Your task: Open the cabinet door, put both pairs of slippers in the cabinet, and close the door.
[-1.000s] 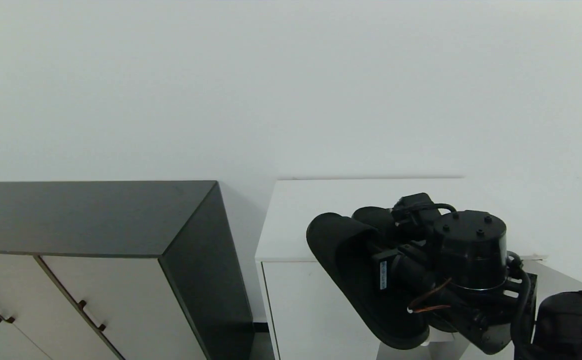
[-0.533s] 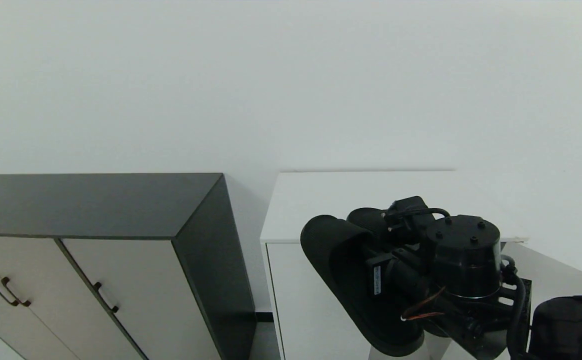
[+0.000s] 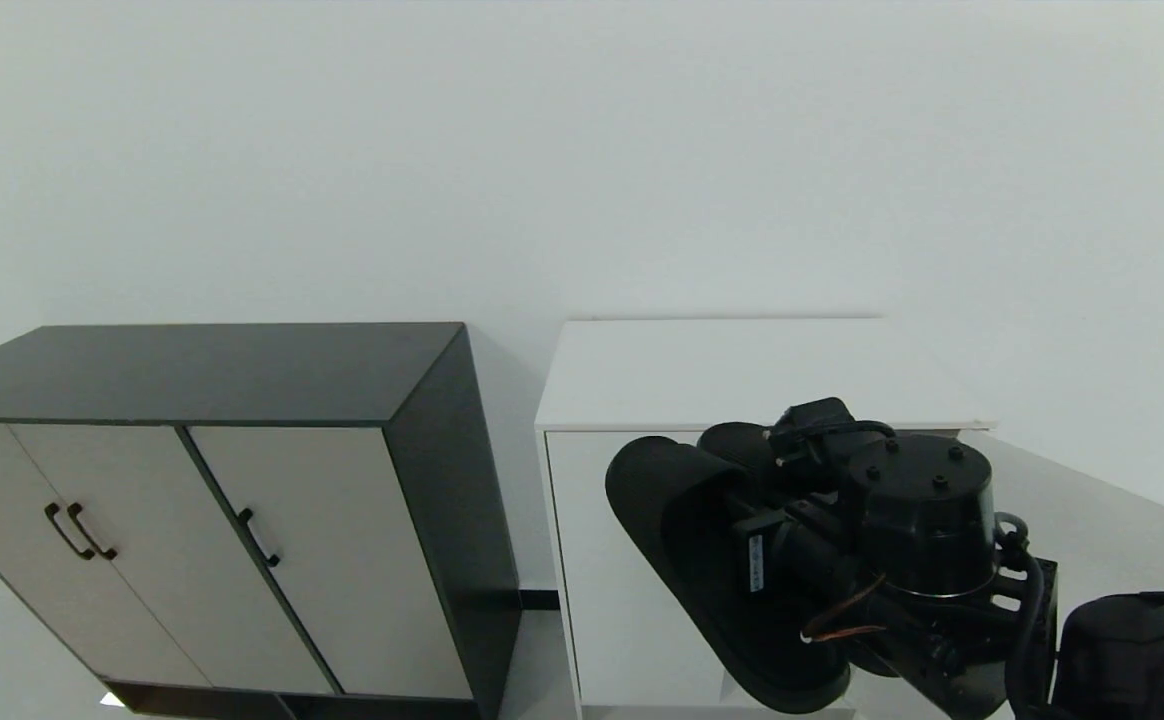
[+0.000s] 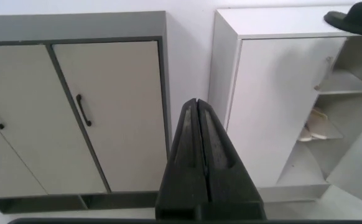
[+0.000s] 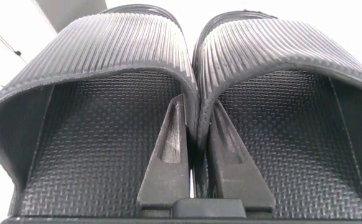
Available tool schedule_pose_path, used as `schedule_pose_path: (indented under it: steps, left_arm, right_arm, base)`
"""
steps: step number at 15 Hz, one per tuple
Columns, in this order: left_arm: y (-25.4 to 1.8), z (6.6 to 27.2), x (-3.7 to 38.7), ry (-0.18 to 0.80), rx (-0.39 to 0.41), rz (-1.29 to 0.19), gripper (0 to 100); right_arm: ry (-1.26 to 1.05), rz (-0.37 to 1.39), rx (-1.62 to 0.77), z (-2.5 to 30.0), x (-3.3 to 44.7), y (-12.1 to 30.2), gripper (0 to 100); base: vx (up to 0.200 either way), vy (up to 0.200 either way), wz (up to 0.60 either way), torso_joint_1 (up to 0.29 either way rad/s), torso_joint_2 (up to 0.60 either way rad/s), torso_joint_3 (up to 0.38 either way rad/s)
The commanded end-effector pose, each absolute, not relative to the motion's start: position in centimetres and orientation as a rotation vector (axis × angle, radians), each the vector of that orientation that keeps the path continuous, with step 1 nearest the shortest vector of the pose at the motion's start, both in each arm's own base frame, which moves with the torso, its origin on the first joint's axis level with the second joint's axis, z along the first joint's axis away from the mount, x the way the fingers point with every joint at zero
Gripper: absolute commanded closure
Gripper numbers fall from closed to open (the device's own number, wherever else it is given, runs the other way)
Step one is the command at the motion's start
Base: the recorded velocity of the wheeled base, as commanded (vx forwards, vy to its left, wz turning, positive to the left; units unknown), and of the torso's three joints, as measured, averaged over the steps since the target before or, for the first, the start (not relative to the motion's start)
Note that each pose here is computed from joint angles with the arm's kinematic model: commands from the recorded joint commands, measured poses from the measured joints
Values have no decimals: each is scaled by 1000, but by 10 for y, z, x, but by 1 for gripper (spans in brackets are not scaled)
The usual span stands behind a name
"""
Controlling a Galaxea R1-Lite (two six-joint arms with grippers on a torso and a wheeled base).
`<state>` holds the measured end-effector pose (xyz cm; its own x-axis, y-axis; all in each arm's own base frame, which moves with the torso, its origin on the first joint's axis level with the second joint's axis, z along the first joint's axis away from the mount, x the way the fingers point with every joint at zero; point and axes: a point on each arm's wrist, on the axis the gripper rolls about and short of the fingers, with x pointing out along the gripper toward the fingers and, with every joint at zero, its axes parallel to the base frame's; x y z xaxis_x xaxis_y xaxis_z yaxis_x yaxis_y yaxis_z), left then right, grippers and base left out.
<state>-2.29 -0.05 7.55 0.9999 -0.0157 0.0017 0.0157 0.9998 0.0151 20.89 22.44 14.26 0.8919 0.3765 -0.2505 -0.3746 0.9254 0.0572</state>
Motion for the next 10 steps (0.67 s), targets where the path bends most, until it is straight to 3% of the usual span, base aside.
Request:
schedule_pose_path:
  steps: [1,10]
  left_arm:
    - [0,75,-23,0,15,-15,100]
    - [0,75,-23,0,15,-15,100]
  right_arm:
    - [266,390,5,141,209,225,100]
    - [263,386,22,142,210,226,100]
  base:
    - [0,0,0,0,0,0]
    - [0,0,0,0,0,0]
